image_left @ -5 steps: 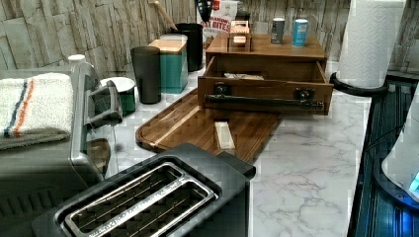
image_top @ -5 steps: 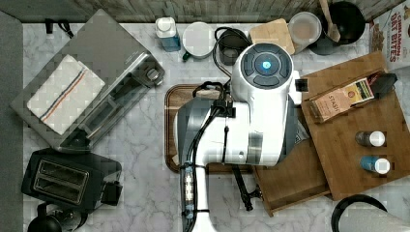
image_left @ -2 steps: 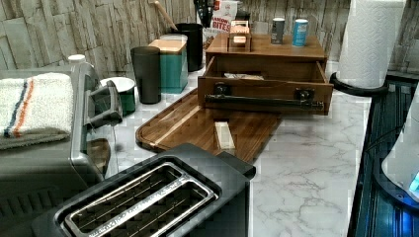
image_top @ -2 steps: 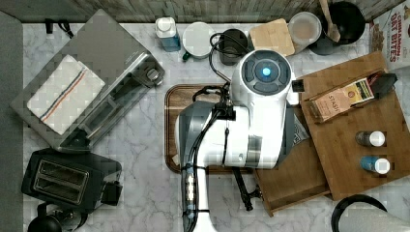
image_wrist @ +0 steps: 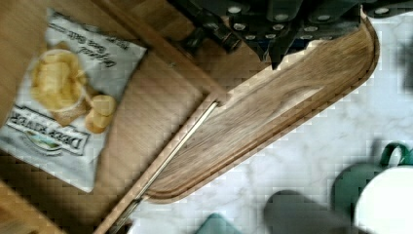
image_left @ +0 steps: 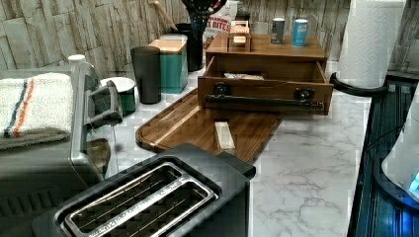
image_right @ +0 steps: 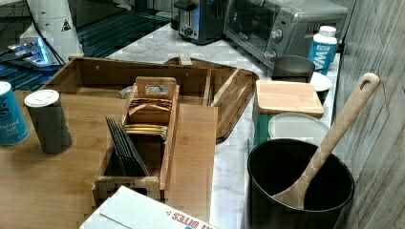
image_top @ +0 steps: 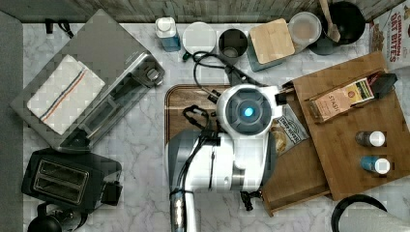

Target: Close the drawer.

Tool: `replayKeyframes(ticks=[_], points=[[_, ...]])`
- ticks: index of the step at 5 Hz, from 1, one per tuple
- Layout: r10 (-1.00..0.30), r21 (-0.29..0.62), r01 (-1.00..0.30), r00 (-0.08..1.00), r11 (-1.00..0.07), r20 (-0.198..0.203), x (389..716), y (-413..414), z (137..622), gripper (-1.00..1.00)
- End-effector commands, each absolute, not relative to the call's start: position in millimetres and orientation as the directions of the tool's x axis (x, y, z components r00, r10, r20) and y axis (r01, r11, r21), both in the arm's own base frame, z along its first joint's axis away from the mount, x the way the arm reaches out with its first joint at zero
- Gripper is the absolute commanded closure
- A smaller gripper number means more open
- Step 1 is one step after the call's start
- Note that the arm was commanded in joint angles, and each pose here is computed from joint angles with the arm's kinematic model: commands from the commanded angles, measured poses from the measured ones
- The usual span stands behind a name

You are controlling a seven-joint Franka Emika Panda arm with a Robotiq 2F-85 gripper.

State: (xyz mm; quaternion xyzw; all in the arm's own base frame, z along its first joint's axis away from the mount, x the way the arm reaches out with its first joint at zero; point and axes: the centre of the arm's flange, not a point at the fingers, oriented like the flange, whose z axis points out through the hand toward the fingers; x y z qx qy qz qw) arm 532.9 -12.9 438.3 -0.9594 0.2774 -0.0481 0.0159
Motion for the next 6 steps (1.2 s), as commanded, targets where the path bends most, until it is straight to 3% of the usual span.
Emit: replayKeyframes(ticks=[1,2,3,4,5,6], points=[[-0.026,-0.024,-0.025,0.999,-0.999,0.044,472.1,73.0,406.3,1.00],[0.214,0.010,0.214,0.977,-0.977,-0.020,465.7,42.9,375.7,1.00],[0.309,-0.001,0.309,0.949,-0.951,-0.068,458.8,15.1,344.6,1.00],[0.287,0.012,0.291,0.950,-0.957,-0.126,452.3,8.9,325.8,1.00],[0.241,0.022,0.247,0.958,-0.969,-0.152,437.1,13.3,309.7,1.00],[0.236,0.013,0.241,0.960,-0.970,-0.151,423.2,14.2,293.0,1.00]])
